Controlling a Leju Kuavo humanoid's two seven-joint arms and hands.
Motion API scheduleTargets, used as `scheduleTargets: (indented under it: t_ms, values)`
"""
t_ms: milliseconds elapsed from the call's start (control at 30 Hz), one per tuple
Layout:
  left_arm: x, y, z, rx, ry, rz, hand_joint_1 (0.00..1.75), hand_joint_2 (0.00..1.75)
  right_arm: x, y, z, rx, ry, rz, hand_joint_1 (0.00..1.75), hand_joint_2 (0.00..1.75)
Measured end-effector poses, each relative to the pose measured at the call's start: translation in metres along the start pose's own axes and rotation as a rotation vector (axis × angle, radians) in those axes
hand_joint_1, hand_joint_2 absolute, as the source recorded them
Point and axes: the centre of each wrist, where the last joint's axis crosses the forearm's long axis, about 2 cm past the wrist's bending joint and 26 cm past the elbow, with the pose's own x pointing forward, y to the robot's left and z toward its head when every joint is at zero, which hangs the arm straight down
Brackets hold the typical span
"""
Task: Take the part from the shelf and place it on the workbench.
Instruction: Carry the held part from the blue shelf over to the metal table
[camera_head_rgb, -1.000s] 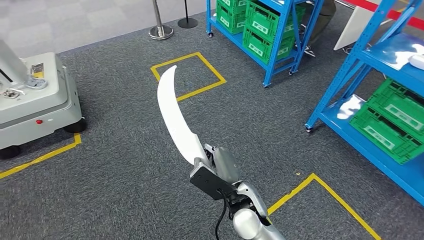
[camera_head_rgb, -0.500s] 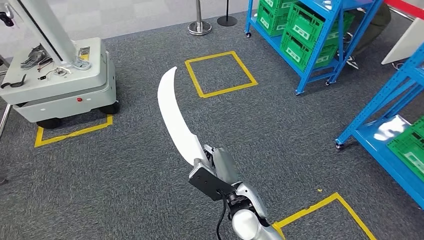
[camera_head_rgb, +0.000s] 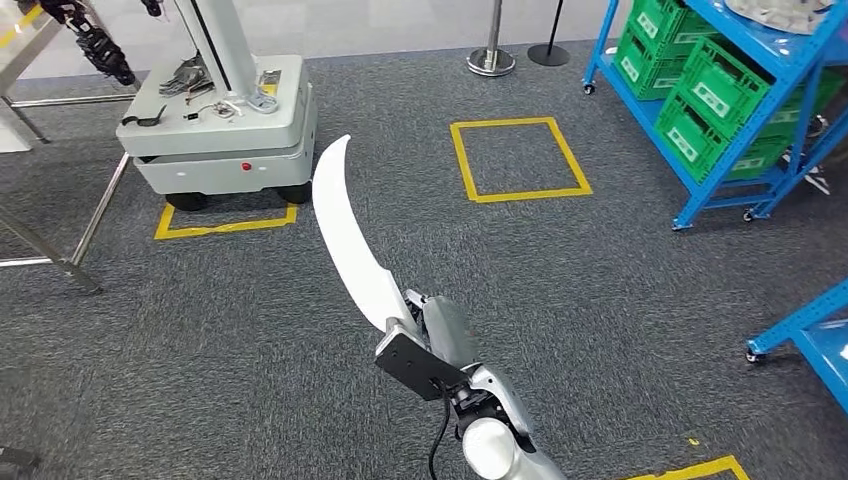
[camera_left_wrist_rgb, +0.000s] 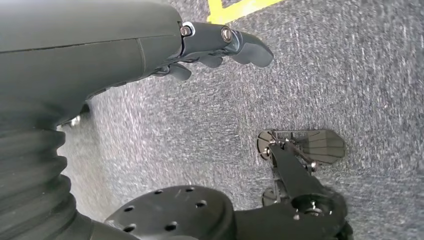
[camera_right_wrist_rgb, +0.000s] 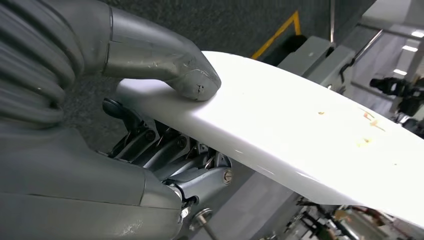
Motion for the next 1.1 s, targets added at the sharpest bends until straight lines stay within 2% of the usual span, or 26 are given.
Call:
scheduleTargets:
  t_ms: [433, 833, 1100]
  values:
    - [-0.006, 0.001, 0.001, 0.003, 0.016, 0.006, 0.0, 1.75, -0.004, 0.006, 0.005, 0.024, 0.018, -0.02, 1.62, 1.75]
    - [0.002, 0.005, 0.0, 0.011, -0.013, 0.006, 0.0, 1.75, -0.01, 0.009, 0.005, 0.036, 0.028, -0.05, 1.62, 1.75]
    - [-0.001, 0.005, 0.0, 0.009, 0.002, 0.001, 0.0, 1.75, -0.011, 0.009, 0.004, 0.038, 0.03, -0.047, 1.62, 1.75]
